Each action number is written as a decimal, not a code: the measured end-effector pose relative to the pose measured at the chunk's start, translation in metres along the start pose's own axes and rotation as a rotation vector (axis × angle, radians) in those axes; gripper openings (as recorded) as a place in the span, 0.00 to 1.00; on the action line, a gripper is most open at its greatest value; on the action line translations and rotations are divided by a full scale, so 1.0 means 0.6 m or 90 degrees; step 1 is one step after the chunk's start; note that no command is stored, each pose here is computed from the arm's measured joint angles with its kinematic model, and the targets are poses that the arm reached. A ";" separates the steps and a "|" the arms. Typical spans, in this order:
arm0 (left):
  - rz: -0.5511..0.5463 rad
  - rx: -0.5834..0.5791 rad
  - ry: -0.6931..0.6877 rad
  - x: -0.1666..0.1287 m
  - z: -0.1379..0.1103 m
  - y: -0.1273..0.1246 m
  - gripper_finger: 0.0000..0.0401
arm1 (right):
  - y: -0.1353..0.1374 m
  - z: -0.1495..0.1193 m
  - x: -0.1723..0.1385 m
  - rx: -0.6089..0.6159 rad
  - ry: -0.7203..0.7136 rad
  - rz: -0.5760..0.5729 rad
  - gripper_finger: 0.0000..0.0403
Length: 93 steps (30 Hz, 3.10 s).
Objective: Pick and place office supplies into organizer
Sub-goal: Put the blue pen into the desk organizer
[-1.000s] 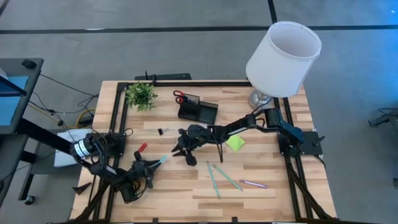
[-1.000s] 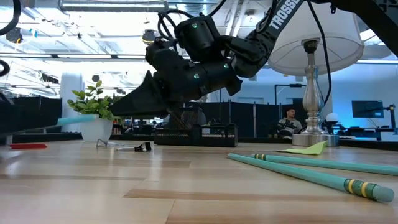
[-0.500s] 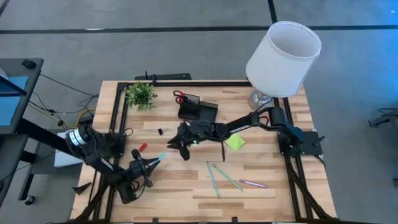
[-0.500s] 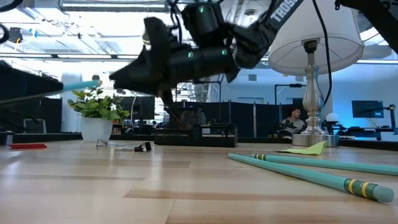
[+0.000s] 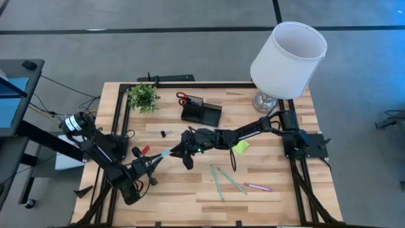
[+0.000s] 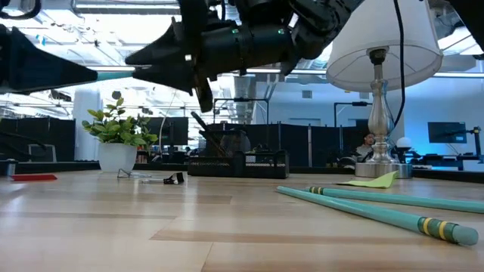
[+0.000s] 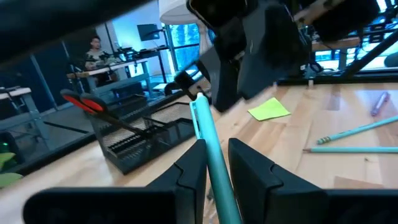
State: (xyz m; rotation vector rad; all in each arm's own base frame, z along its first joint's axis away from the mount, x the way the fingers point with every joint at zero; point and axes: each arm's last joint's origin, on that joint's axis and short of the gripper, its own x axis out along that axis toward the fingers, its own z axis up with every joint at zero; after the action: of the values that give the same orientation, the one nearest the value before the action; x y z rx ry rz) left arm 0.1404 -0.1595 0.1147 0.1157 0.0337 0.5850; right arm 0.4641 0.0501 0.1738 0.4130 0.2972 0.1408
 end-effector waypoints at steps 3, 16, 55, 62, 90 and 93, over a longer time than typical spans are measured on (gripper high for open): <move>0.006 0.002 0.001 0.003 0.004 0.001 0.13 | 0.004 -0.001 0.001 -0.001 -0.023 -0.040 0.23; 0.012 0.002 0.000 0.006 0.005 0.002 0.13 | -0.012 -0.012 0.013 0.077 -0.067 -0.049 0.23; 0.076 0.075 0.021 0.048 0.026 -0.013 0.13 | -0.047 0.020 0.006 0.057 -0.165 -0.116 0.23; 0.097 0.079 0.021 0.059 0.028 -0.012 0.13 | -0.037 0.020 0.007 0.060 -0.169 -0.087 0.23; 0.164 0.139 0.042 0.107 0.062 -0.026 0.13 | -0.028 0.022 0.006 0.052 -0.192 -0.072 0.23; 0.166 0.140 0.041 0.108 0.062 -0.025 0.13 | -0.027 0.024 0.006 0.053 -0.198 -0.071 0.23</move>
State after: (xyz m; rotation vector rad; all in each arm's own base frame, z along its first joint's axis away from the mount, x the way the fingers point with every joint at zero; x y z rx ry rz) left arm 0.2052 -0.1400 0.1499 0.3182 0.1467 0.8455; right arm 0.4730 0.0307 0.1785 0.4933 0.0196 -0.0455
